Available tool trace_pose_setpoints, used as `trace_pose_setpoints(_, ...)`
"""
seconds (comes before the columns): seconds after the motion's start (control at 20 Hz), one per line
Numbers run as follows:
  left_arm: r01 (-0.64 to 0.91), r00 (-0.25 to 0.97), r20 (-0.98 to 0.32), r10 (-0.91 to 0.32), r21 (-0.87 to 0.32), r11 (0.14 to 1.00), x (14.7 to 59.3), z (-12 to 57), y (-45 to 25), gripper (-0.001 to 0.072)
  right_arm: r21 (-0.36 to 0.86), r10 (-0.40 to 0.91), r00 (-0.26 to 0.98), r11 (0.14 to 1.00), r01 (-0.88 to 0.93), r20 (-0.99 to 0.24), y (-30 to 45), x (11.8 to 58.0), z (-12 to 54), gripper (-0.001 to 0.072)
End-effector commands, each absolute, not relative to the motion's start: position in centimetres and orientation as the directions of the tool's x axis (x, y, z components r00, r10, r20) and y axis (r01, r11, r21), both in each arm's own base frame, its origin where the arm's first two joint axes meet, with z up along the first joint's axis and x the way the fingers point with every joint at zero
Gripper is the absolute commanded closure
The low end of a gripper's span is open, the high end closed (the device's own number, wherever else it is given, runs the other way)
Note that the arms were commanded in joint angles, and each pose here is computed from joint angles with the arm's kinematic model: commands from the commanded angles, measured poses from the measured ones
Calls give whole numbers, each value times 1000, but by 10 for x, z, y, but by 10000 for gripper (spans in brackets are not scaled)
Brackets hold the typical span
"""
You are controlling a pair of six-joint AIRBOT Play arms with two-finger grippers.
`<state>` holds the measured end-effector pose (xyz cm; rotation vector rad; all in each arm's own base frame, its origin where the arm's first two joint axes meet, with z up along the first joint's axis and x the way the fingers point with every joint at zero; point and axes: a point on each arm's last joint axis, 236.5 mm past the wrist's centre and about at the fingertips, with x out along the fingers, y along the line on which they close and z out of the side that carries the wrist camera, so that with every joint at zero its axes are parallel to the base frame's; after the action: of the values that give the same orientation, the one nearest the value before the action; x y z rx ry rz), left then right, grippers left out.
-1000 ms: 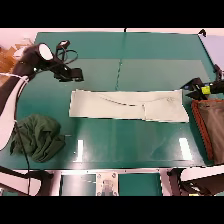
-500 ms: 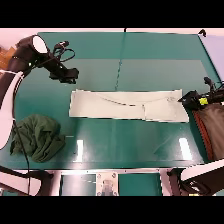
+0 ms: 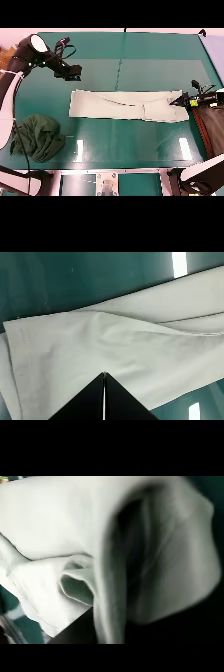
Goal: Fold the shirts.
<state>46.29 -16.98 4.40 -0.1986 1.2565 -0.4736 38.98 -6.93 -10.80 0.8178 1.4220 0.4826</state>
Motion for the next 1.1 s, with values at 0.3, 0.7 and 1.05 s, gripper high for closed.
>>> trace_pose_setpoints(0.3, 362, 299, -746, -595, -488, 794, 450, -10, -317, 685, 765, 756, 126, 644, 35, -642, -40, 416, -25, 696)
trace_pose_setpoints(0.7, 425, 111, -659, -744, -645, 635, 394, -73, -471, 685, 680, 707, 132, 705, -201, -695, 39, 394, 113, 696)
trace_pose_setpoints(1.05, 441, 77, -660, -747, -650, 619, 382, -81, -487, 684, 639, 690, 174, 720, -271, -703, 54, 385, 146, 696)
